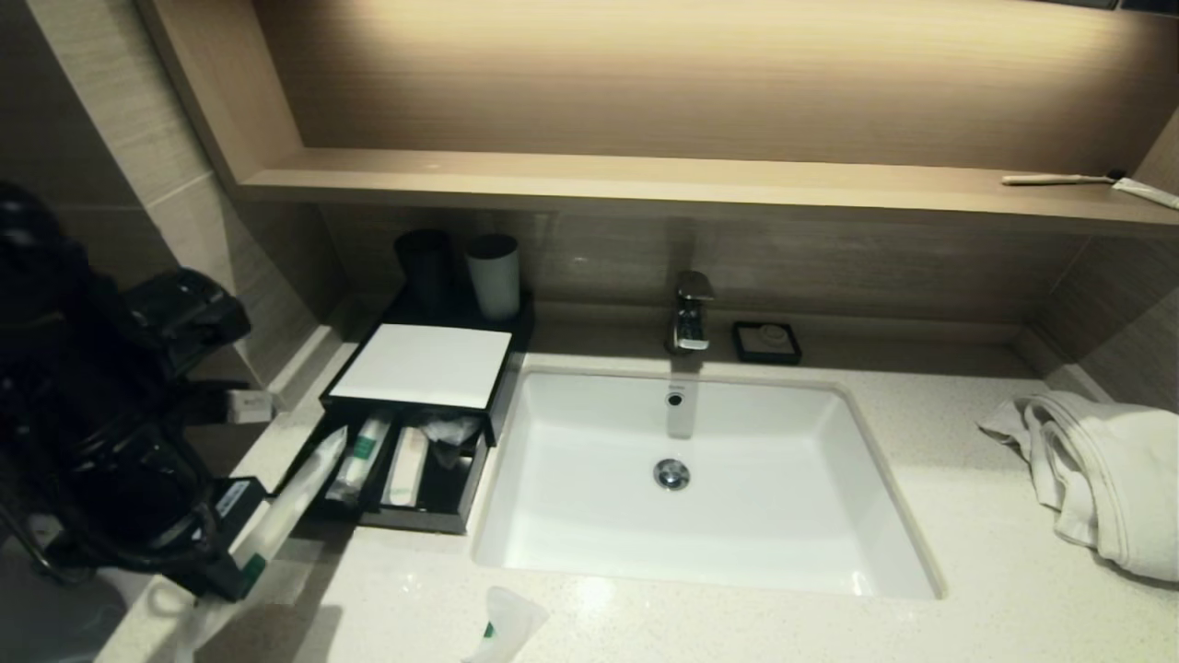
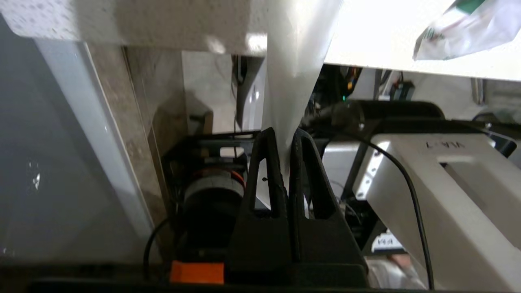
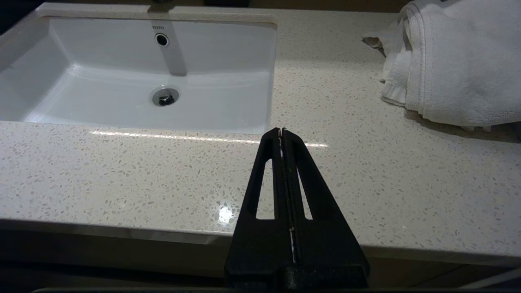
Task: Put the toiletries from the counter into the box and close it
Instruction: Place the bathroom toiletry into the drawer
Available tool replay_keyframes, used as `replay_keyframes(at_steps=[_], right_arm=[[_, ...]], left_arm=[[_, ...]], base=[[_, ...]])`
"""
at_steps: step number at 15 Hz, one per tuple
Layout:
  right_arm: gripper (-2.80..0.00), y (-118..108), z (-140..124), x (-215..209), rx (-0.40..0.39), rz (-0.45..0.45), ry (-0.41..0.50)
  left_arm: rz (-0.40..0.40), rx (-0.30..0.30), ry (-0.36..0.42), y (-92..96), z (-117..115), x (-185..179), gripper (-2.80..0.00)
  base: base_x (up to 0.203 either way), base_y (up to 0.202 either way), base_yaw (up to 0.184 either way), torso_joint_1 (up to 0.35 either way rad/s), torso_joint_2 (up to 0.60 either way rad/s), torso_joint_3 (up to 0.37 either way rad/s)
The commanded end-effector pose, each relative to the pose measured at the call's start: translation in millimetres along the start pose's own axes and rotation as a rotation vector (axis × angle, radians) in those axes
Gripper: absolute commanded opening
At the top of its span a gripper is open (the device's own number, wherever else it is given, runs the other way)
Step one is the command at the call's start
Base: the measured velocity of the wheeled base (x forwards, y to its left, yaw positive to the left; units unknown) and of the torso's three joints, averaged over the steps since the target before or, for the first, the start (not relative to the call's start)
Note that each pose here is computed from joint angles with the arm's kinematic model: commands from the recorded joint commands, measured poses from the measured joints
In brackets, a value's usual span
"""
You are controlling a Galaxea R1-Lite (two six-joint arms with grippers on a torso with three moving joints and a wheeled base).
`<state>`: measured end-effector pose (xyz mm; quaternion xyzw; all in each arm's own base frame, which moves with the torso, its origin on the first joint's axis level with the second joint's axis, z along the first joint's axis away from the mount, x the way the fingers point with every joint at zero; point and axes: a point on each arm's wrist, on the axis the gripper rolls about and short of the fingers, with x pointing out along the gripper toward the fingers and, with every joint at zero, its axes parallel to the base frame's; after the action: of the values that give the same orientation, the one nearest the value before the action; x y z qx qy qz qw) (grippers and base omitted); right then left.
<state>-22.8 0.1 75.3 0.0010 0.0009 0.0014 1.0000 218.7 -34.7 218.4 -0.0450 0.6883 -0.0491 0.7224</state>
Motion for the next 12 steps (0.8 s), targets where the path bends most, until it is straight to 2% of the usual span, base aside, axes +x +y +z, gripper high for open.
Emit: replay_keyframes(at_steps=[1, 5, 12], right_arm=[[-2.80, 0.0, 0.0, 0.0, 0.000, 0.000, 0.000], [-2.80, 0.0, 0.0, 0.0, 0.000, 0.000, 0.000], [-2.80, 0.0, 0.0, 0.0, 0.000, 0.000, 0.000]], left_arm=[[0.008, 0.002, 0.073, -4.8, 18.8, 14.2, -2.80], [0.017, -0.030, 0.110, -7.8, 44.5, 27.8, -2.80], [0.018, -0.032, 0.115, -10.8, 74.5, 41.9, -2.80]], base=[[0.000, 0.000, 0.000, 0.000, 0.00, 0.000], [0.000, 0.000, 0.000, 0.000, 0.00, 0.000], [0.000, 0.000, 0.000, 0.000, 0.00, 0.000]])
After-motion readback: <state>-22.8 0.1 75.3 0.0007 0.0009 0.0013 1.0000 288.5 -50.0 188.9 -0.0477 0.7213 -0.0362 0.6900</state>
